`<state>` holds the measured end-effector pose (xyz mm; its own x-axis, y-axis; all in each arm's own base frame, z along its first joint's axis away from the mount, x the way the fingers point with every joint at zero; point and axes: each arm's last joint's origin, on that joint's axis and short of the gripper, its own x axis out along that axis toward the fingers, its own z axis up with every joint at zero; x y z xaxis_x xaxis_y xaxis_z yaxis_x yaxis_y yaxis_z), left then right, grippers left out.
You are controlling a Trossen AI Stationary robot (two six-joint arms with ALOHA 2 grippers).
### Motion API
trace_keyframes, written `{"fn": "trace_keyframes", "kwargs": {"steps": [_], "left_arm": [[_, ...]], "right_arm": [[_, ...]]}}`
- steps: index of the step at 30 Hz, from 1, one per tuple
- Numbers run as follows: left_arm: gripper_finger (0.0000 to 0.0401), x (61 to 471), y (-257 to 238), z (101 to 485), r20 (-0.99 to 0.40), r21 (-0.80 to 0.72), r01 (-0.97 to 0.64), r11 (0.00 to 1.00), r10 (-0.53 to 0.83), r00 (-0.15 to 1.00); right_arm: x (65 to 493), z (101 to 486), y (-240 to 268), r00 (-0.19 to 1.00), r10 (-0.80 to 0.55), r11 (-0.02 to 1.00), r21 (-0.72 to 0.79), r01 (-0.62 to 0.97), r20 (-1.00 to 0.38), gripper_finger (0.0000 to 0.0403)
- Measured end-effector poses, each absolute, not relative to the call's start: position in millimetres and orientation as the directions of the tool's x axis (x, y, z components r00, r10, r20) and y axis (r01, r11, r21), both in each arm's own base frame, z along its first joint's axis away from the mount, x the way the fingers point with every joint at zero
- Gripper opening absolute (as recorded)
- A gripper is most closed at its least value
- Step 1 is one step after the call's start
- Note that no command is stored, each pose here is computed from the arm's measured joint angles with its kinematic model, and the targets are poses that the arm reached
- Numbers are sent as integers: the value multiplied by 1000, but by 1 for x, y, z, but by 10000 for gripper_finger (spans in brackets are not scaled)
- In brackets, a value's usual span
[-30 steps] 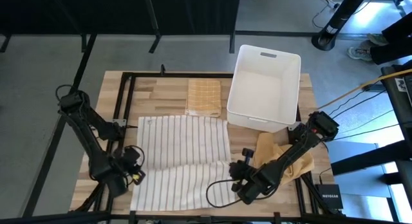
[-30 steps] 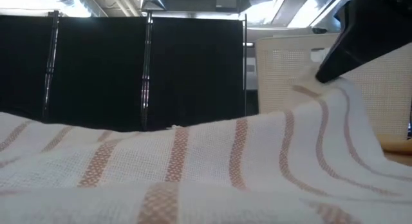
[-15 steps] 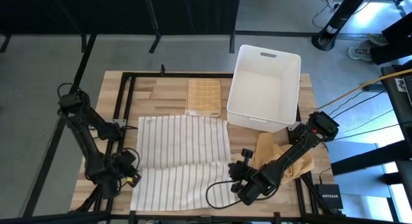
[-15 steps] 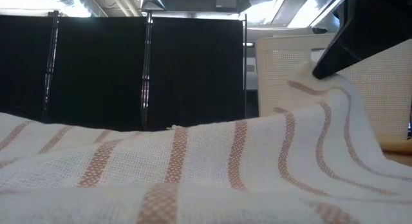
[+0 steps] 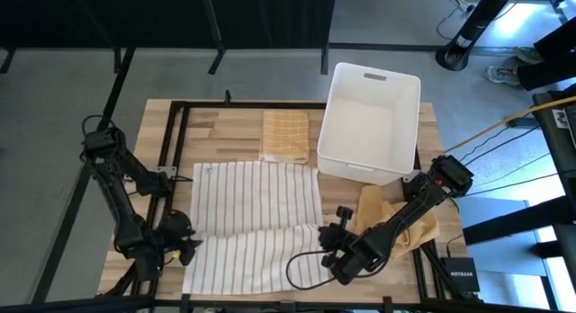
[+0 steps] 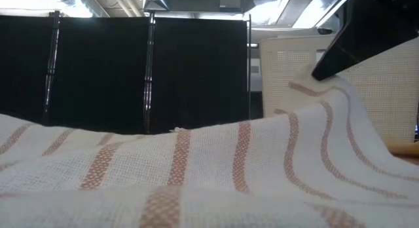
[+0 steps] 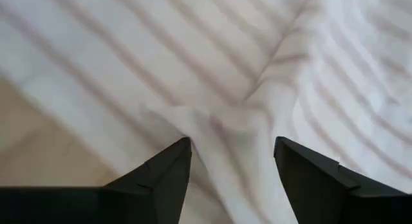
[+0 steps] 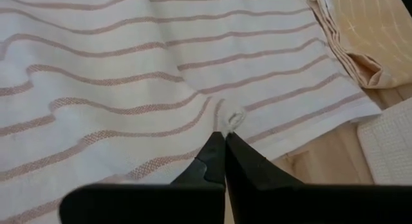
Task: Fold towel
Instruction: Fold the white towel
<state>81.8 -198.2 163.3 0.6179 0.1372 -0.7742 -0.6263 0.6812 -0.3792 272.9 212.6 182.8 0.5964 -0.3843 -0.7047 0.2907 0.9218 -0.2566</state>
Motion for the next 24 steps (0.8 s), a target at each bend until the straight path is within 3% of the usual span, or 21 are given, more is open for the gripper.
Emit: {"fn": "trace_keyframes", "kwargs": {"steps": [11, 17, 24], "left_arm": [[198, 89, -212, 167, -711, -413, -459, 786, 37, 703], [195, 92, -196, 163, -759, -352, -603, 716, 158, 631], [194, 97, -181, 152, -835, -282, -715, 639, 204, 512]], "right_arm": [[274, 184, 214, 612, -378, 925, -263, 273, -695, 2], [277, 184, 216, 629, -363, 931, -248, 266, -688, 2], [277, 185, 216, 632, -360, 933, -251, 259, -686, 2]]}}
